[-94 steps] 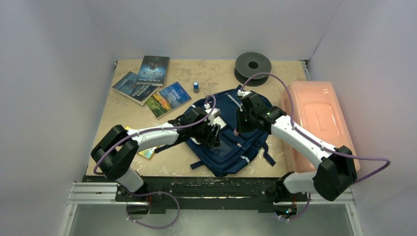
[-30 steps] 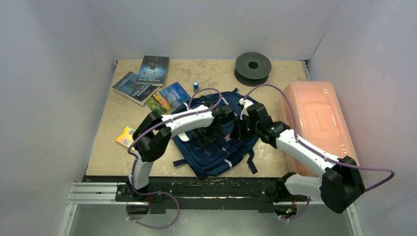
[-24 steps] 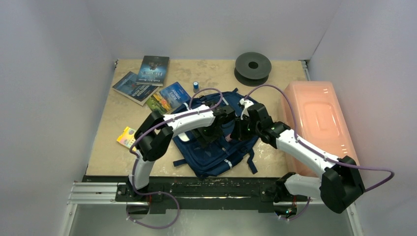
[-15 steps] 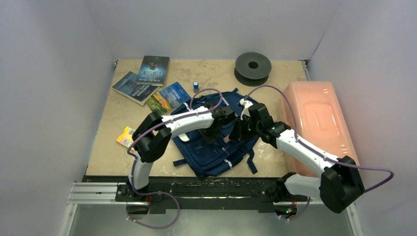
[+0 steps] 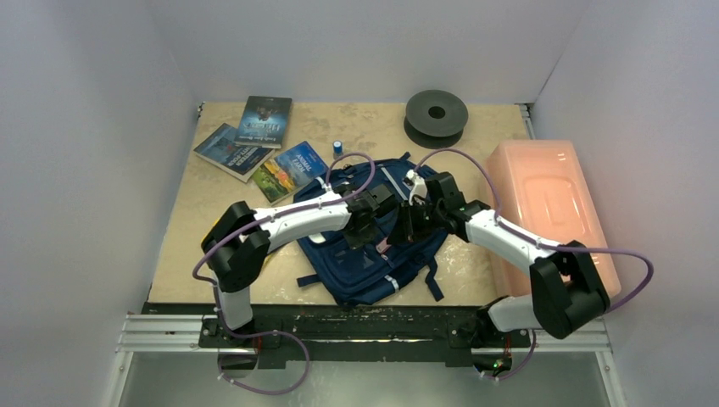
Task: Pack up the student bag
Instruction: Place the stationery in the student bag.
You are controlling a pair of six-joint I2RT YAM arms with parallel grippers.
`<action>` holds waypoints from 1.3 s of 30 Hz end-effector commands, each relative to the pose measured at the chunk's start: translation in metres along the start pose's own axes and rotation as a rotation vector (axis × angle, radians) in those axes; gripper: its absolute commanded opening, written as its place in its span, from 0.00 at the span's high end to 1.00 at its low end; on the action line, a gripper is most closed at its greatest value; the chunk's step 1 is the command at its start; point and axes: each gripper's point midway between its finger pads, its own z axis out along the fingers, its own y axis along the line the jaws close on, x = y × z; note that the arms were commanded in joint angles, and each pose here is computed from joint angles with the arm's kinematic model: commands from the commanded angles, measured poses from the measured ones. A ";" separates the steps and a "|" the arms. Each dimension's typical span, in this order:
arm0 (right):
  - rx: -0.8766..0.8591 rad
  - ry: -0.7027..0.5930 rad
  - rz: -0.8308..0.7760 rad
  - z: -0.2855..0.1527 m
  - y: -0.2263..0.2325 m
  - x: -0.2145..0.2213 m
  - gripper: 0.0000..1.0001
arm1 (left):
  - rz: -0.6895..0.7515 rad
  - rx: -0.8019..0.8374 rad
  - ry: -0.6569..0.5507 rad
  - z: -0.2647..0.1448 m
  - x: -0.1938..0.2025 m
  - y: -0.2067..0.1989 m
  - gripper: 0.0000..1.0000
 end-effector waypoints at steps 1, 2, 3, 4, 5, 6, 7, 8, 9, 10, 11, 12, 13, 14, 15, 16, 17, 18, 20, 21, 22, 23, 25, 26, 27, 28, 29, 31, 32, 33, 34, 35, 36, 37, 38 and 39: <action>-0.091 -0.028 -0.065 0.003 0.020 -0.028 1.00 | 0.050 0.135 -0.017 -0.016 -0.005 -0.017 1.00; -0.106 -0.012 -0.062 0.006 0.021 -0.026 1.00 | 0.055 0.167 -0.015 -0.018 -0.005 -0.021 1.00; -0.117 -0.005 -0.056 0.007 0.022 -0.026 1.00 | 0.061 0.196 -0.010 -0.018 -0.003 -0.023 1.00; -0.123 -0.002 -0.053 0.009 0.022 -0.026 1.00 | 0.067 0.239 -0.008 -0.021 -0.002 -0.027 1.00; -0.136 0.005 -0.053 0.010 0.023 -0.025 1.00 | 0.070 0.281 -0.009 -0.023 -0.002 -0.032 1.00; -0.162 0.019 -0.052 0.011 0.026 -0.022 1.00 | 0.073 0.317 -0.010 -0.026 -0.001 -0.035 1.00; -0.188 0.035 -0.050 0.011 0.029 -0.017 1.00 | 0.077 0.358 -0.013 -0.029 -0.001 -0.038 1.00; -0.210 0.056 -0.043 0.012 0.030 -0.012 1.00 | 0.078 0.395 -0.018 -0.031 -0.001 -0.041 1.00; -0.234 0.080 -0.038 0.013 0.031 -0.006 1.00 | 0.074 0.432 -0.022 -0.034 -0.002 -0.043 1.00; -0.238 0.096 -0.031 0.015 0.029 0.000 1.00 | 0.070 0.479 -0.026 -0.039 -0.002 -0.046 1.00; -0.230 0.101 -0.029 0.016 0.026 0.004 1.00 | 0.071 0.515 -0.033 -0.042 -0.003 -0.048 1.00; -0.221 0.096 -0.031 0.016 0.023 0.006 0.99 | 0.066 0.543 -0.038 -0.044 -0.003 -0.050 1.00; -0.222 0.092 -0.033 0.015 0.024 0.006 0.95 | 0.063 0.561 -0.039 -0.045 -0.003 -0.050 1.00; -0.226 0.081 -0.036 0.015 0.025 0.004 0.91 | 0.061 0.569 -0.040 -0.045 -0.002 -0.050 1.00; -0.223 0.072 -0.037 0.014 0.026 0.002 0.85 | 0.059 0.573 -0.038 -0.045 -0.002 -0.050 1.00; -0.210 0.063 -0.037 0.013 0.025 -0.001 0.80 | 0.060 0.571 -0.036 -0.044 -0.001 -0.049 1.00; -0.196 0.052 -0.039 0.012 0.024 -0.003 0.75 | 0.062 0.567 -0.032 -0.044 -0.001 -0.048 1.00; -0.169 0.038 -0.039 0.011 0.020 -0.006 0.71 | 0.063 0.566 -0.030 -0.043 0.000 -0.048 1.00; -0.101 -0.005 -0.041 0.006 0.010 -0.015 0.61 | 0.064 0.566 -0.027 -0.043 0.001 -0.047 1.00; -0.077 -0.027 -0.041 0.002 0.007 -0.019 0.55 | 0.064 0.565 -0.027 -0.043 0.001 -0.046 1.00; -0.056 -0.052 -0.044 -0.003 0.004 -0.024 0.50 | 0.064 0.564 -0.028 -0.043 0.001 -0.046 1.00; -0.031 -0.063 -0.042 -0.005 0.000 -0.026 0.47 | 0.064 0.565 -0.028 -0.043 0.000 -0.045 1.00; 0.013 -0.084 -0.050 -0.010 -0.006 -0.031 0.42 | 0.065 0.567 -0.029 -0.044 0.000 -0.045 1.00; 0.029 -0.093 -0.057 -0.012 -0.008 -0.033 0.42 | 0.067 0.568 -0.027 -0.044 0.001 -0.045 1.00; 0.049 -0.102 -0.058 -0.013 -0.011 -0.036 0.41 | 0.067 0.569 -0.028 -0.045 0.001 -0.044 1.00; 0.072 -0.107 -0.060 -0.014 -0.014 -0.038 0.42 | 0.066 0.570 -0.028 -0.045 0.001 -0.044 1.00; 0.102 -0.114 -0.063 -0.015 -0.018 -0.042 0.42 | 0.068 0.573 -0.026 -0.045 0.001 -0.045 1.00; 0.140 -0.130 -0.072 -0.016 -0.023 -0.049 0.45 | 0.070 0.575 -0.023 -0.045 0.002 -0.045 1.00; 0.145 -0.132 -0.073 -0.016 -0.024 -0.051 0.48 | 0.071 0.577 -0.021 -0.046 0.002 -0.046 1.00; 0.137 -0.133 -0.076 -0.014 -0.023 -0.052 0.52 | 0.072 0.578 -0.020 -0.046 0.002 -0.046 1.00; 0.128 -0.128 -0.074 -0.012 -0.023 -0.051 0.56 | 0.073 0.579 -0.020 -0.046 0.002 -0.047 1.00; 0.127 -0.128 -0.074 -0.009 -0.024 -0.052 0.59 | 0.074 0.579 -0.019 -0.046 0.002 -0.047 1.00; 0.128 -0.129 -0.075 -0.007 -0.026 -0.053 0.60 | 0.076 0.581 -0.018 -0.047 0.003 -0.048 1.00; 0.132 -0.131 -0.075 -0.006 -0.027 -0.054 0.61 | 0.075 0.580 -0.017 -0.046 0.003 -0.048 1.00; 0.135 -0.134 -0.075 -0.005 -0.029 -0.055 0.63 | 0.076 0.580 -0.014 -0.046 0.003 -0.049 1.00; 0.131 -0.135 -0.075 -0.005 -0.028 -0.056 0.66 | 0.077 0.580 -0.012 -0.045 0.004 -0.049 1.00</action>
